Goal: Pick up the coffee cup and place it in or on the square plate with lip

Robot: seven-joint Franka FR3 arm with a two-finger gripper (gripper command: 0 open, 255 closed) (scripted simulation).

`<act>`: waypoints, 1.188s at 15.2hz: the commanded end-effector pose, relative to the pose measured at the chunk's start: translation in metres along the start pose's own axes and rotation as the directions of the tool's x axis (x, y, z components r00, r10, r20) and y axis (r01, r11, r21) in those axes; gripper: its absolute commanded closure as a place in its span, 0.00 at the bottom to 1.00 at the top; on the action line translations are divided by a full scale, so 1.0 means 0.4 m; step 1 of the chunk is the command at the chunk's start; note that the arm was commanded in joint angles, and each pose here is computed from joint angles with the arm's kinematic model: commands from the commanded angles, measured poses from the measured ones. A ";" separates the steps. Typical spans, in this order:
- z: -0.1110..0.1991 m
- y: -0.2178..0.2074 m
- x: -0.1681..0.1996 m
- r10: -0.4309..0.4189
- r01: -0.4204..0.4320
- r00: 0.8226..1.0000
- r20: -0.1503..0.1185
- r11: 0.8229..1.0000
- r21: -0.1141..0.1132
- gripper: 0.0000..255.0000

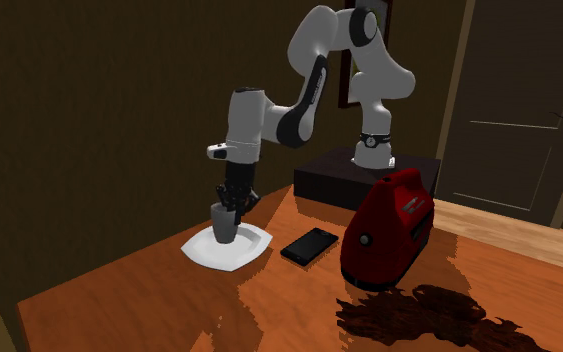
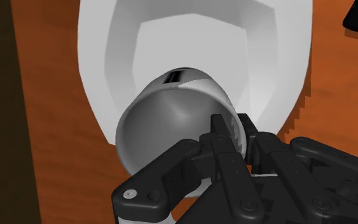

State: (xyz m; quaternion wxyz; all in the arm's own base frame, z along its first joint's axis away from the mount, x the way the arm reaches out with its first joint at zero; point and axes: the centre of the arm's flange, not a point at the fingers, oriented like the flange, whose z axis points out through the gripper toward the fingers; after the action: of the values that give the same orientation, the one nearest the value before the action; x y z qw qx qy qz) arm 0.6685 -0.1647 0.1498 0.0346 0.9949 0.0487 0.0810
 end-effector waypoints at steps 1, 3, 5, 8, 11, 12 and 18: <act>0.028 -0.005 -0.005 0.000 0.000 1.000 -0.001 1.000 0.000 1.00; 0.040 -0.006 -0.007 0.000 0.000 1.000 -0.001 1.000 0.000 1.00; 0.040 -0.006 -0.007 0.000 0.000 1.000 -0.001 1.000 0.000 1.00; 0.040 -0.006 -0.007 0.000 0.000 1.000 -0.001 1.000 0.000 1.00; 0.040 -0.006 -0.007 0.000 0.000 1.000 -0.001 1.000 0.000 0.00; 0.040 -0.006 -0.007 0.000 0.000 1.000 -0.001 1.000 0.000 0.00; -0.059 -0.006 -0.007 0.000 0.000 1.000 -0.001 1.000 0.000 0.00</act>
State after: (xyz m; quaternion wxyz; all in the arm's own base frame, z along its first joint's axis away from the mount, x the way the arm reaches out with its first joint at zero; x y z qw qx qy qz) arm 0.6646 -0.1609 0.1595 0.0347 0.9949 0.0489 0.0814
